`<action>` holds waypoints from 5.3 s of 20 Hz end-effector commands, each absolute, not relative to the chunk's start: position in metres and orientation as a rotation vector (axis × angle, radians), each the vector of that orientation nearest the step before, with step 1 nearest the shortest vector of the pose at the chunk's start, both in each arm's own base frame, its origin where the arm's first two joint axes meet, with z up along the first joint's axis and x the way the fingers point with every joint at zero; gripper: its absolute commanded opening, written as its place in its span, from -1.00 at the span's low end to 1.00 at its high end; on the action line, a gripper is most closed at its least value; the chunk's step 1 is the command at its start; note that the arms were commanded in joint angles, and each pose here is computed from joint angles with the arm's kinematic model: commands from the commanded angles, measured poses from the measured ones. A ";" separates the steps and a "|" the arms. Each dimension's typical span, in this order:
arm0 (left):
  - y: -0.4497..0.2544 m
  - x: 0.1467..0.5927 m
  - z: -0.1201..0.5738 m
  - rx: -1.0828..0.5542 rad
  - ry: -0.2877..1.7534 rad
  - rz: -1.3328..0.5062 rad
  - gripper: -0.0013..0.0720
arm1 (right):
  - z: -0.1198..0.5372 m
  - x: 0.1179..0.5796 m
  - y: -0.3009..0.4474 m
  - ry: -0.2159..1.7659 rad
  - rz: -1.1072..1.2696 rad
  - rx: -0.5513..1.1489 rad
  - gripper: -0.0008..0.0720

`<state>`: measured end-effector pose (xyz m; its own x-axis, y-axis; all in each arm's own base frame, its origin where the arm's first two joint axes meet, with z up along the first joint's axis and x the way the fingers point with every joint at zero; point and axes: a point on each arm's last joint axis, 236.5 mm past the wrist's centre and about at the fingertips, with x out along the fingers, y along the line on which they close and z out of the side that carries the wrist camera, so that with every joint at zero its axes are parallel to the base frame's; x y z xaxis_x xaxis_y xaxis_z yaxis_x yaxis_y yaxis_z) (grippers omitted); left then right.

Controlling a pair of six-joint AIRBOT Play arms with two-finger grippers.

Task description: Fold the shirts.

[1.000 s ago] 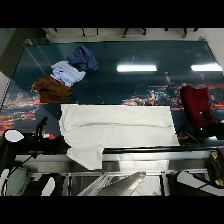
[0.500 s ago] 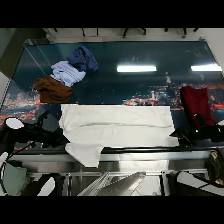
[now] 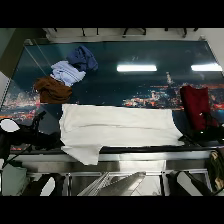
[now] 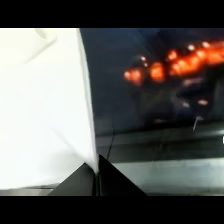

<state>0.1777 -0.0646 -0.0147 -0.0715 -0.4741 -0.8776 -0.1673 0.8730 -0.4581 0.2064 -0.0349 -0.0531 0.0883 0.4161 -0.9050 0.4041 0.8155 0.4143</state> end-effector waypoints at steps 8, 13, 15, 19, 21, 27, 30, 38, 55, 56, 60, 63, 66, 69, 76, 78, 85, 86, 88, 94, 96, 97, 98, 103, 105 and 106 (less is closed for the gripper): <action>-0.037 0.210 0.000 -0.458 1.517 -0.118 -0.94 | -0.004 0.212 -0.033 1.330 -0.121 0.628 -0.92; -0.032 0.317 -0.003 -0.484 1.509 -0.229 -0.93 | -0.021 0.236 -0.046 1.308 -0.144 0.642 -0.92; -0.044 0.353 -0.005 -0.434 1.523 -0.288 -0.94 | -0.034 0.245 -0.041 1.333 -0.123 0.671 -0.92; -0.060 0.411 -0.014 -0.253 1.509 -0.320 -0.94 | -0.052 0.276 -0.039 1.311 -0.110 0.667 -0.92; -0.055 0.426 -0.022 -0.173 1.528 -0.293 -0.94 | -0.054 0.294 -0.043 1.292 -0.108 0.646 -0.92; -0.057 0.449 -0.051 -0.193 1.577 -0.306 -0.93 | -0.083 0.325 -0.037 1.356 -0.079 0.628 -0.92; -0.057 0.444 -0.062 -0.195 1.631 -0.315 -0.93 | -0.106 0.316 -0.032 1.438 -0.081 0.660 -0.92; -0.048 0.446 -0.043 -0.213 1.598 -0.273 0.43 | -0.073 0.301 -0.034 1.460 0.028 0.630 0.97; -0.080 0.441 0.064 -0.152 1.368 -0.319 -0.93 | -0.106 0.311 0.000 1.461 0.333 0.855 0.47; -0.087 0.438 0.060 -0.142 1.386 -0.333 -0.93 | -0.106 0.313 0.002 1.452 0.340 0.831 -0.66; -0.126 0.431 0.055 -0.085 1.398 -0.404 -0.93 | -0.070 0.314 0.000 1.396 0.333 0.780 -0.93; -0.184 0.425 0.049 -0.023 1.358 -0.492 -0.93 | -0.019 0.298 0.003 1.374 0.289 0.739 -0.93; -0.257 0.399 0.020 0.010 1.346 -0.565 -0.93 | 0.036 0.288 0.012 1.282 0.260 0.705 -0.93; -0.343 0.372 0.000 0.005 1.253 -0.685 -0.93 | 0.093 0.287 0.028 1.185 0.273 0.634 -0.93; -0.458 0.313 -0.072 0.055 1.364 -0.851 -0.93 | 0.160 0.299 0.067 1.085 0.375 0.570 -0.93; -0.472 0.313 -0.084 0.037 1.392 -0.839 -0.93 | 0.161 0.294 0.074 1.101 0.400 0.576 -0.93; -0.505 0.309 -0.075 -0.022 1.407 -0.913 -0.94 | 0.159 0.281 0.083 1.159 0.446 0.578 -0.93; -0.493 0.305 -0.071 0.048 1.417 -0.935 -0.94 | 0.158 0.283 0.082 1.166 0.445 0.582 -0.93; -0.456 0.305 -0.052 0.189 1.405 -0.944 -0.94 | 0.156 0.288 0.081 1.176 0.445 0.589 -0.93; -0.273 0.318 0.016 0.303 1.441 -0.790 -0.94 | 0.160 0.330 0.112 1.106 0.499 0.614 -0.93; -0.202 0.330 0.034 0.248 1.413 -0.646 -0.94 | 0.157 0.340 0.154 1.111 0.574 0.626 -0.93; -0.170 0.337 0.041 0.217 1.398 -0.570 -0.94 | 0.155 0.345 0.177 1.104 0.615 0.630 -0.93; -0.138 0.342 0.047 0.174 1.385 -0.495 -0.94 | 0.154 0.349 0.203 1.097 0.658 0.640 -0.93; -0.030 0.361 0.076 -0.072 1.286 -0.218 -0.94 | 0.110 0.357 0.326 1.152 0.783 0.683 -0.93; -0.014 0.366 0.087 -0.170 1.233 -0.183 -0.94 | 0.083 0.356 0.368 1.207 0.815 0.684 -0.93; -0.009 0.369 0.093 -0.216 1.208 -0.178 -0.94 | 0.068 0.358 0.387 1.230 0.819 0.680 -0.93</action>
